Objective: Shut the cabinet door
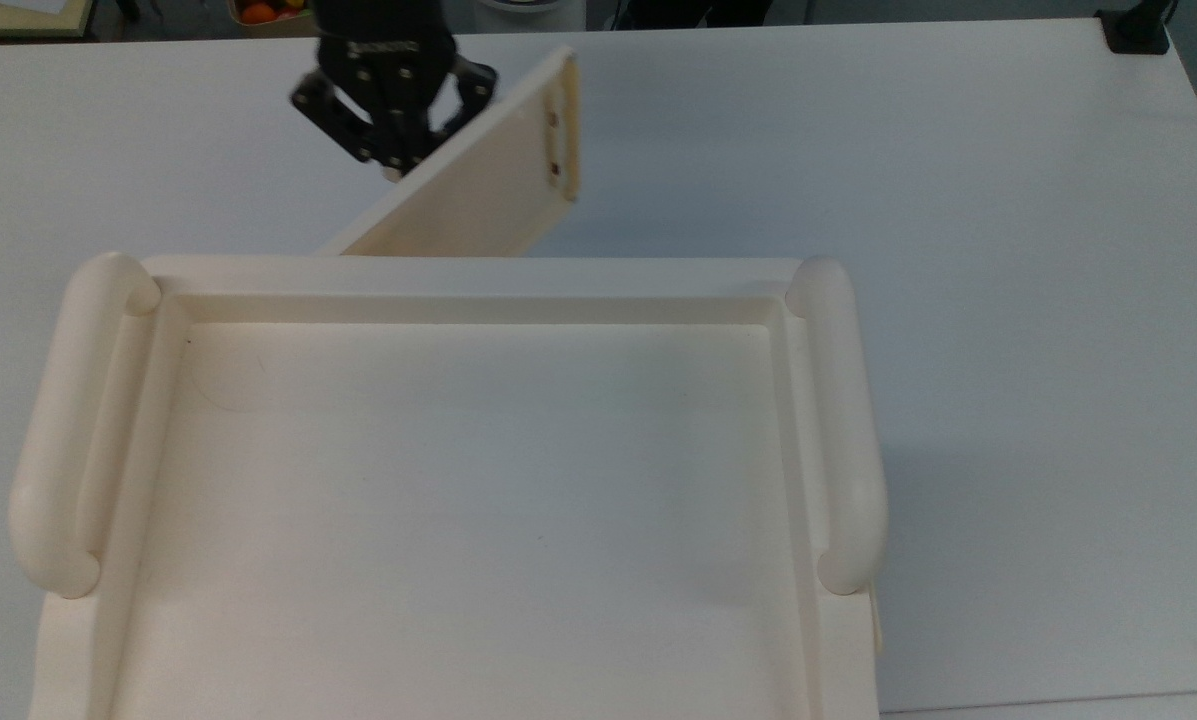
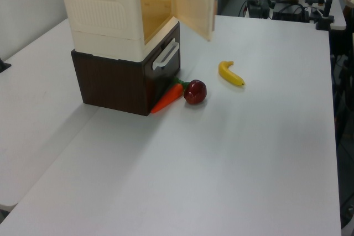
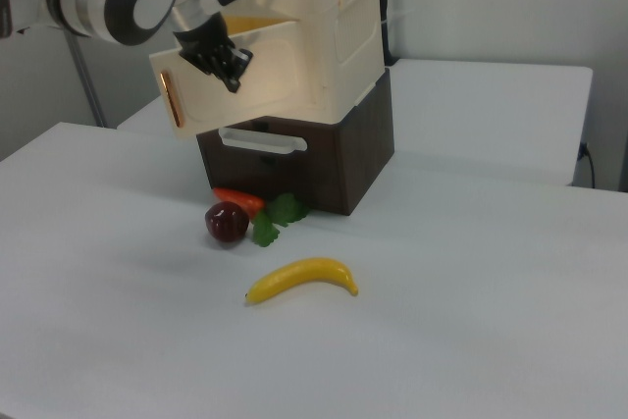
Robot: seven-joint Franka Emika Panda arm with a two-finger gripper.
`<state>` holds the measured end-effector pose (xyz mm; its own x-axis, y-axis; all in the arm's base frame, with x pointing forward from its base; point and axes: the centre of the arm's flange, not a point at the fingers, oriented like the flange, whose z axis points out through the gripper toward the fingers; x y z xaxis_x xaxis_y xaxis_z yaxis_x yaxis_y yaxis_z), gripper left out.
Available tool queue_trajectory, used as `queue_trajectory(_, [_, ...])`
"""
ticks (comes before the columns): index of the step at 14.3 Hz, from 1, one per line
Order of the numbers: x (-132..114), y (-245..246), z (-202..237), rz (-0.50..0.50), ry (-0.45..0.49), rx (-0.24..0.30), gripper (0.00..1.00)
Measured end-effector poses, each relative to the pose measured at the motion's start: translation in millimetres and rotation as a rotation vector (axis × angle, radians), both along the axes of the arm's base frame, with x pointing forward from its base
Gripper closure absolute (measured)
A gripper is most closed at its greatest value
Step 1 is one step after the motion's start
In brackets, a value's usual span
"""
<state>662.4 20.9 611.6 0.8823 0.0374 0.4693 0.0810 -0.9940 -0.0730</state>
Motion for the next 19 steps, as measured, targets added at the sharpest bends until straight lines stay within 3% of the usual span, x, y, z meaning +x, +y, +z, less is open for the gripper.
queue_trajectory(6, [34,54,-10,0.037,-0.301,0.068,0.99])
queue_trajectory(9, [38,60,-10,0.039,-0.354,0.075,0.99])
queue_trajectory(15, [38,61,-14,0.041,-0.337,0.073,0.99])
queue_trajectory(19, [23,65,-31,0.083,-0.096,0.036,0.99])
